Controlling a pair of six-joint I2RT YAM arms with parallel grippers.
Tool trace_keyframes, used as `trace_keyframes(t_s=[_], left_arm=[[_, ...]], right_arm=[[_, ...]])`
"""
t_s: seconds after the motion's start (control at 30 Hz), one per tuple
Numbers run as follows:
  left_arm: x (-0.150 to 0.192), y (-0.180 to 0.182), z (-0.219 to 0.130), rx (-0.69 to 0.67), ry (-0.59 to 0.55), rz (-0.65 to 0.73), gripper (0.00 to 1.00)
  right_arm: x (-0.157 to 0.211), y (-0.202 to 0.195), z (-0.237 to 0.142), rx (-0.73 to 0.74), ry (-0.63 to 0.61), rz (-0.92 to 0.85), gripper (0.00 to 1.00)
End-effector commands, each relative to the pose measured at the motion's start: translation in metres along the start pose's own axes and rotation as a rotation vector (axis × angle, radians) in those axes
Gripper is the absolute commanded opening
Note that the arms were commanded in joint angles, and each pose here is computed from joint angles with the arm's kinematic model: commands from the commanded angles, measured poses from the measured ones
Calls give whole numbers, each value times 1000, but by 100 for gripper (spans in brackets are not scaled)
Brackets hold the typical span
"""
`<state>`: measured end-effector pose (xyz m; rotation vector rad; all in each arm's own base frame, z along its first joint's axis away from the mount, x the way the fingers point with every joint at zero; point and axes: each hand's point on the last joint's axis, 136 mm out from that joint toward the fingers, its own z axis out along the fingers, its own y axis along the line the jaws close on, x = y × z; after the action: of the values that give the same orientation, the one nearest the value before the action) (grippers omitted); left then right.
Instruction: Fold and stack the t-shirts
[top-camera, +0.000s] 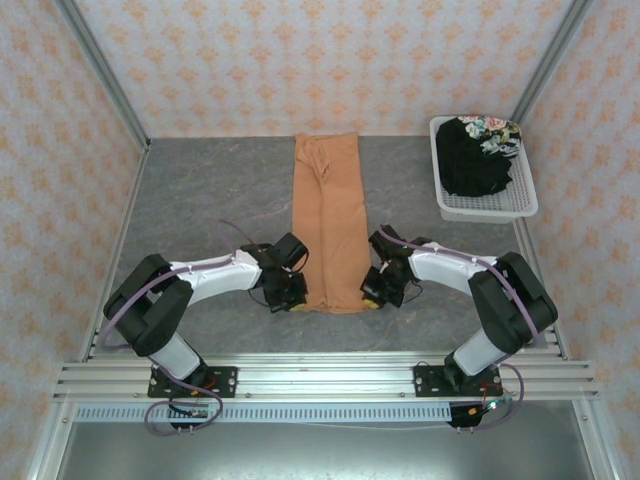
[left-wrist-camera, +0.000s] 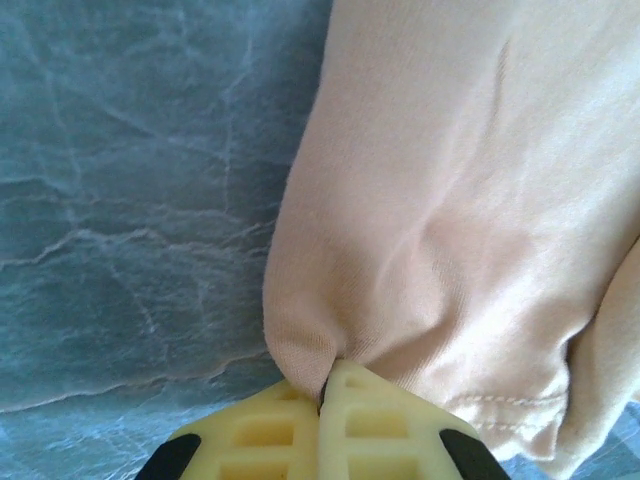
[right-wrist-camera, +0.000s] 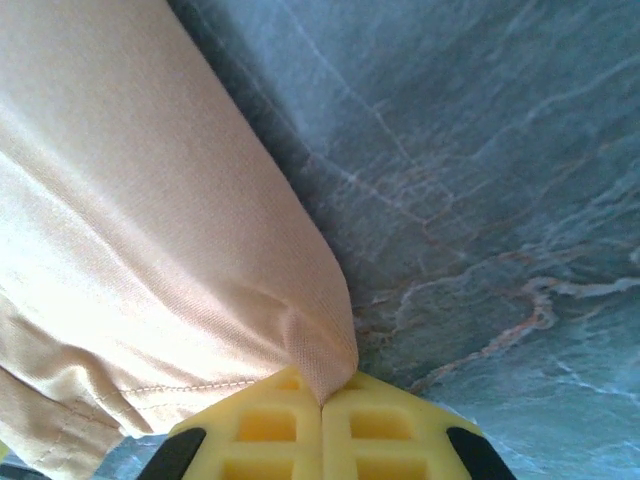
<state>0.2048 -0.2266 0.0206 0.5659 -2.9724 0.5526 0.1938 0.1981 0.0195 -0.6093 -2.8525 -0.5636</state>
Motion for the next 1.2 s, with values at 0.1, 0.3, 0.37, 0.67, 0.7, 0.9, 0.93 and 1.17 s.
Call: trace_keyframes(t_s=[0.1,0.3,0.37,0.67,0.7,0.9,0.93,1.17], left_arm=[[30,14,-4,-32,45,90,0],[56,21,-10,-29,48,141,0],[53,17,-23,-11,7,149,0],[16,-21,-82,86,-245,123,0],[11,-24,-87,88,-263,116,0],[-35,-46,-108,130,-354,43,0],[-44,-50,-112,132,-367,34,0],[-118,-83,-137,126,-448,27,0]], right_arm=[[28,-22,-11,89,35,-87,0],[58,-30,-19,94,75,-138,0],[60,-31,-29,85,52,-138,0],[32,-3,-79,47,-154,-148,0],[27,1,-84,41,-175,-144,0],[-16,42,-112,-19,-261,-145,0],[-26,50,-115,-23,-273,-154,0],[-96,102,-133,-36,-335,-188,0]])
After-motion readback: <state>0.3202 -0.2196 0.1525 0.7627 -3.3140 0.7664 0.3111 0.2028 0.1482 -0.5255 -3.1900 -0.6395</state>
